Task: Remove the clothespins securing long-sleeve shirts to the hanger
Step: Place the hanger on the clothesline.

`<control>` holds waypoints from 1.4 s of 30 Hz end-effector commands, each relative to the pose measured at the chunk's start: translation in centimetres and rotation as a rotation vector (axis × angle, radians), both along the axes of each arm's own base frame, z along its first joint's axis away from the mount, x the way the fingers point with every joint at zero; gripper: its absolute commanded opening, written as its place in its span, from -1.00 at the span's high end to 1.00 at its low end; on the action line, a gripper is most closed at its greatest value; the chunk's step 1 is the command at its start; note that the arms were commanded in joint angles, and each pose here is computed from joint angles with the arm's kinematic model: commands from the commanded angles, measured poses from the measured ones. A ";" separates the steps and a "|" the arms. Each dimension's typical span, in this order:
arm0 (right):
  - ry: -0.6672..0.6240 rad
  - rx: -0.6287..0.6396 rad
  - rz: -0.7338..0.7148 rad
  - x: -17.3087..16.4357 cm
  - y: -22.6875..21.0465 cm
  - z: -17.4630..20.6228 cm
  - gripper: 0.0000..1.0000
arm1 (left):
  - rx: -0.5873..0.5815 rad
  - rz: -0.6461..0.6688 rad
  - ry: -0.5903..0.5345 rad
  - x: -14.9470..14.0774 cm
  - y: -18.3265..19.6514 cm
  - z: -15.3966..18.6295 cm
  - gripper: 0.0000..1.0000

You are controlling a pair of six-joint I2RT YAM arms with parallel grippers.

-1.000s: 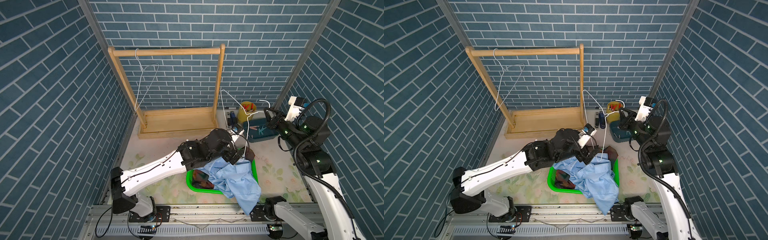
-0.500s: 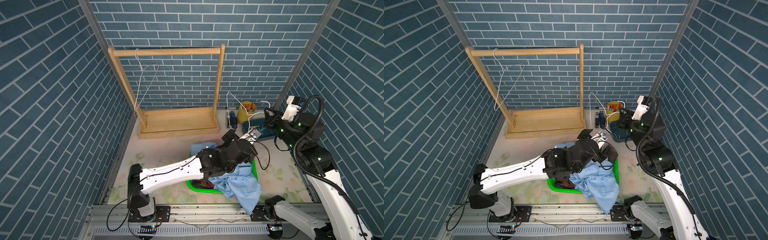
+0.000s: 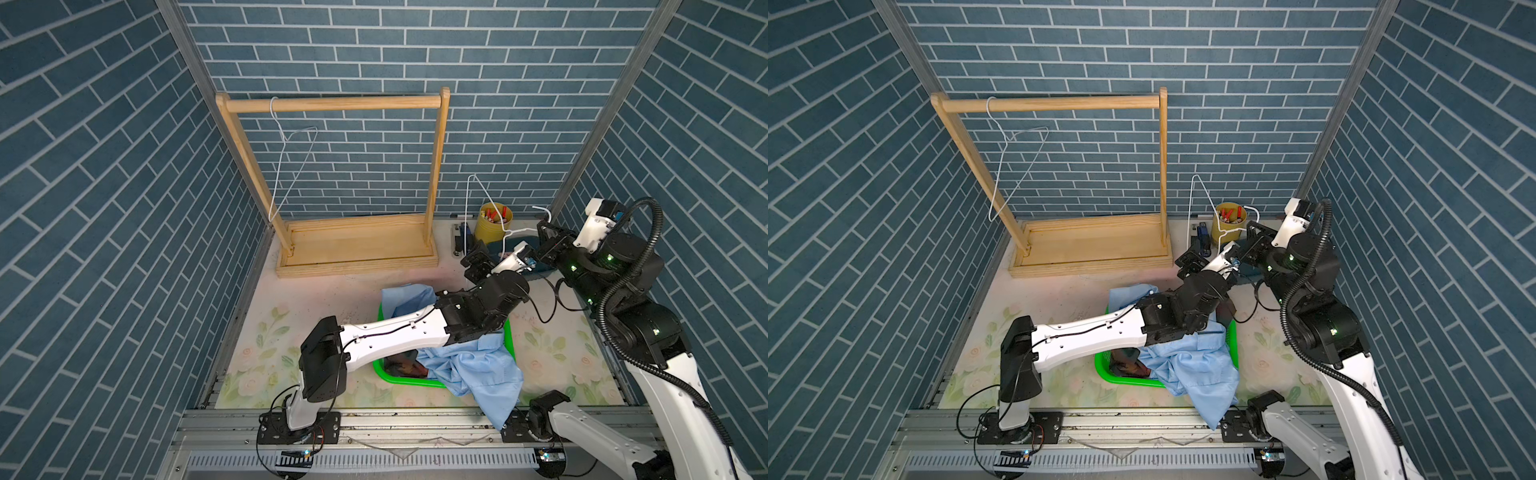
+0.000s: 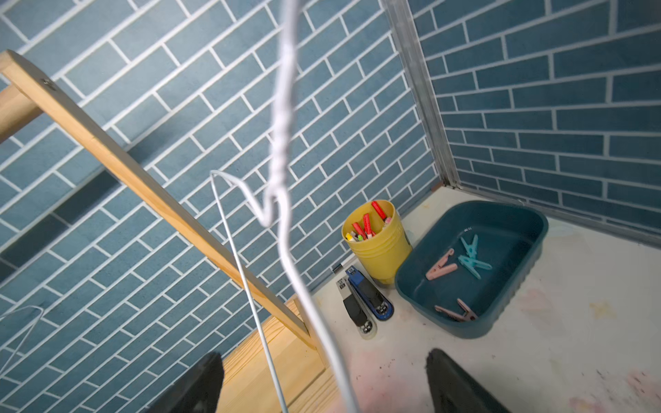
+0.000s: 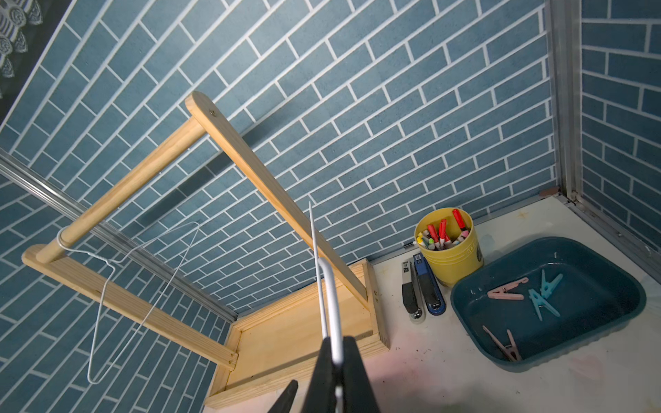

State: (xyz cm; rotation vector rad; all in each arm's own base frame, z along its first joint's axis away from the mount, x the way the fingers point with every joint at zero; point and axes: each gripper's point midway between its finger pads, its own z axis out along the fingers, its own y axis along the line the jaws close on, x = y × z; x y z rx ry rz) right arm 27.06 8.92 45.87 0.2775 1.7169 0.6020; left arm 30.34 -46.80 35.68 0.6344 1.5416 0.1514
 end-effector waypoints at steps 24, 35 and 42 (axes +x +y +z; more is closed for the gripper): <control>0.119 -0.014 -0.004 0.0 0.2 -2.5 1.00 | -0.064 0.096 0.003 0.9 4.8 4.2 0.59; 0.123 -0.022 -0.028 -0.3 -0.4 -3.1 1.00 | -0.130 0.080 0.036 0.5 6.2 4.4 0.86; 0.120 -0.020 -0.026 -0.2 -0.3 -3.2 1.00 | -0.238 0.061 0.101 0.4 9.4 4.4 1.00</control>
